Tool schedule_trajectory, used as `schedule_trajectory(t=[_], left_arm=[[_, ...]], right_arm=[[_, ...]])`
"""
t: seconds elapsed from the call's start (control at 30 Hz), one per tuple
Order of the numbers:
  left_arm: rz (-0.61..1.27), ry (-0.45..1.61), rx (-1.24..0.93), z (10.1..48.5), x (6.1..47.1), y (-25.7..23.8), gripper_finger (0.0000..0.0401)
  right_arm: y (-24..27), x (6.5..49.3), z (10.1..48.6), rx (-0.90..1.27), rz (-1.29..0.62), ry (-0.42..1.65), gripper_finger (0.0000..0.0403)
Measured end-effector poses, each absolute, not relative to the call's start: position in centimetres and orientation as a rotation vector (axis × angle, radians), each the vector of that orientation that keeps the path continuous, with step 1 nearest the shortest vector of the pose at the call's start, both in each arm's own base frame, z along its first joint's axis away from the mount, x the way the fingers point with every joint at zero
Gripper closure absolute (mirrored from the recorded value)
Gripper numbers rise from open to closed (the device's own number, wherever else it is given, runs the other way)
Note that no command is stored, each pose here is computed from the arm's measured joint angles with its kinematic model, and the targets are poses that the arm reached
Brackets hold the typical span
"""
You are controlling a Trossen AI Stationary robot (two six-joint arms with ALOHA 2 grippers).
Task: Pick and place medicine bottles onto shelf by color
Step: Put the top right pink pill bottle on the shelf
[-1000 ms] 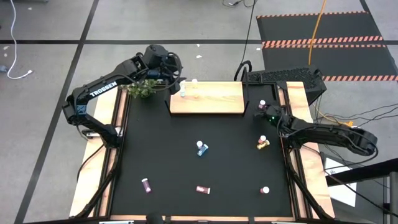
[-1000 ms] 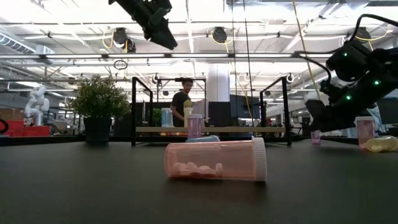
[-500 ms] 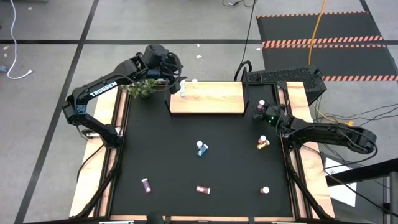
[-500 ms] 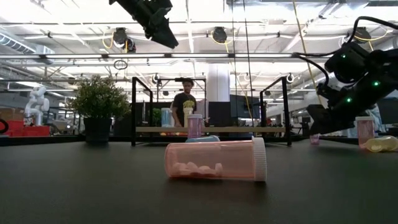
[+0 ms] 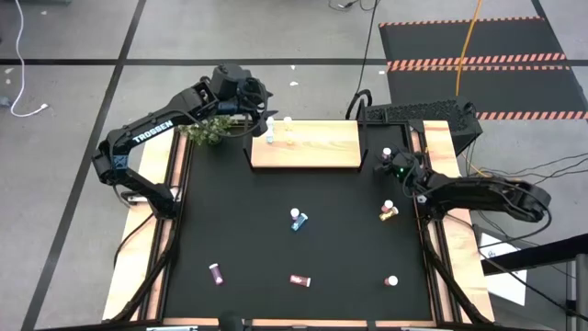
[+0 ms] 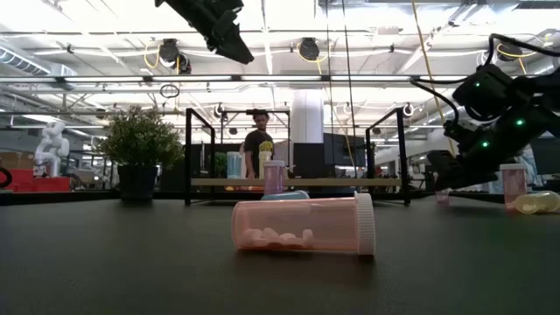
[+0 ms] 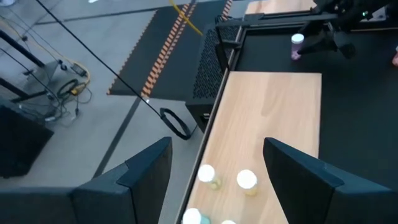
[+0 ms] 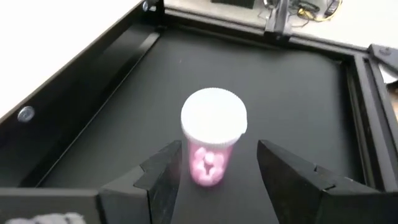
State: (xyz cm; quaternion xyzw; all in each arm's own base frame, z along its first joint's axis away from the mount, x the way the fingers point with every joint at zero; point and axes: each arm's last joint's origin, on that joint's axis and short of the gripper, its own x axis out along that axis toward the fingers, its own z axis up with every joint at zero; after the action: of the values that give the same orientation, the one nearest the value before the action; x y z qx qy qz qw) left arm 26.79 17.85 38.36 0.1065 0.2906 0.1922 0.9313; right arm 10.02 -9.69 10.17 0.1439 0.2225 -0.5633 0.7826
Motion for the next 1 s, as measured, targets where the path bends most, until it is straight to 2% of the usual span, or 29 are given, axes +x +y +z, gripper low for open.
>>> schedule_trajectory(t=[0.23, 0.4, 0.63, 1.0], left_arm=[[0.399, 0.595, 0.222, 38.4, 26.7, 18.1, 0.0146], [0.409, 0.598, 0.217, 38.4, 26.6, 18.2, 0.0146], [0.426, 0.617, 0.217, 38.2, 26.5, 18.2, 0.0146], [0.419, 0.628, 0.233, 38.2, 26.4, 18.2, 0.0146]], right_arm=[[-10.2, 10.2, 9.6, 0.329, -1.185, 0.502, 0.0205], [-10.3, 10.1, 9.0, 0.319, -1.170, 0.570, 0.0250], [-10.6, 10.4, 9.1, 0.292, -1.163, 0.549, 0.0306], [-11.1, 11.4, 11.6, 0.281, -1.147, 0.372, 0.0306]])
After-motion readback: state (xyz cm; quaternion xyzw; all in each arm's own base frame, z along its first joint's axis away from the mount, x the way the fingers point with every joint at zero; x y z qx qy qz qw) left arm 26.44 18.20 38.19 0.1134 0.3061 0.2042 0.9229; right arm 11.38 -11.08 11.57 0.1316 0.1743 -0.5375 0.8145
